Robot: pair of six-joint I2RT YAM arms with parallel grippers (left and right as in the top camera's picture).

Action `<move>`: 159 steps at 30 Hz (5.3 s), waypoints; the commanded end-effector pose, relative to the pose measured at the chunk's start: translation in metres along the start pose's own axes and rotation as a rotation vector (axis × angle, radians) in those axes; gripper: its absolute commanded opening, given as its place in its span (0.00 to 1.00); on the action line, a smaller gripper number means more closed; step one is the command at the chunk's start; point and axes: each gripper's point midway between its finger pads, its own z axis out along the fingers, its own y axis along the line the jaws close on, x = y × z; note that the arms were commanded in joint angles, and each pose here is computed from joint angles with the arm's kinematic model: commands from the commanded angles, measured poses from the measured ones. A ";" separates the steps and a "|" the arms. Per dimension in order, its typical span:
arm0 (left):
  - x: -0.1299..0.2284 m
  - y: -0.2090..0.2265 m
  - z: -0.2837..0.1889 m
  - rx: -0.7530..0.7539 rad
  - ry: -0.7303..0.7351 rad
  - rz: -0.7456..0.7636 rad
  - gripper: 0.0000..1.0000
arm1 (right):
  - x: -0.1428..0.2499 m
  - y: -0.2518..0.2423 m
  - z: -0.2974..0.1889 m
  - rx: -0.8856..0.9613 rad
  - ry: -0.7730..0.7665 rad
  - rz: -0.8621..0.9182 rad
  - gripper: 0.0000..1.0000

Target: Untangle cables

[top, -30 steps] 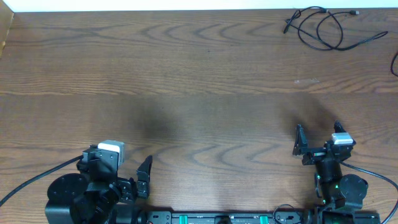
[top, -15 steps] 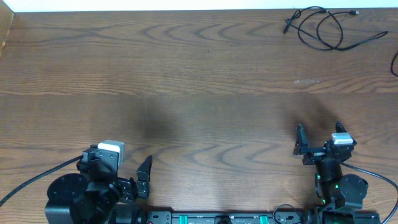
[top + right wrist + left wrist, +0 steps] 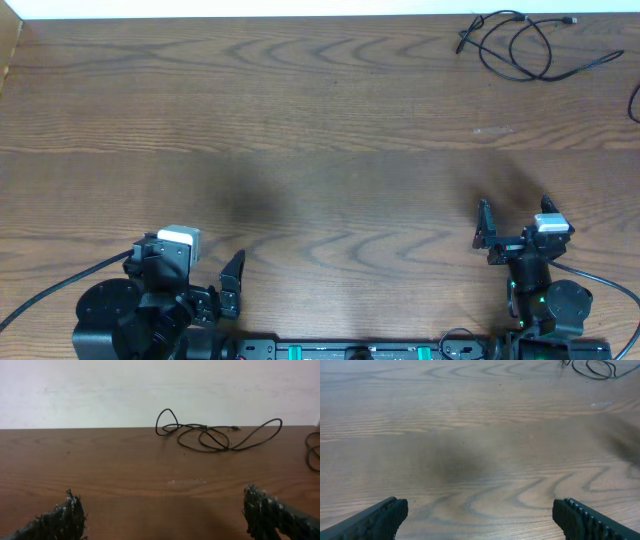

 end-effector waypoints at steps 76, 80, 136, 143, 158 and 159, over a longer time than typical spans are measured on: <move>0.028 0.012 -0.016 -0.118 -0.153 -0.022 1.00 | 0.001 -0.004 0.000 0.022 0.001 -0.014 0.99; 0.037 0.014 -0.009 -0.119 -0.175 -0.016 1.00 | 0.001 -0.004 0.000 0.023 0.001 -0.015 0.99; 0.054 0.048 0.146 -0.103 -0.473 0.076 1.00 | 0.001 -0.004 0.000 0.023 0.001 -0.014 0.99; 0.054 0.053 0.146 -0.141 -0.468 0.073 1.00 | 0.001 -0.004 0.000 0.023 0.001 -0.014 0.99; 0.057 0.048 0.148 -0.131 -0.458 0.077 1.00 | 0.001 -0.004 0.000 0.023 0.001 -0.015 0.99; 0.056 0.048 0.148 -0.131 -0.458 0.077 1.00 | 0.001 -0.004 0.000 0.023 0.001 -0.015 0.99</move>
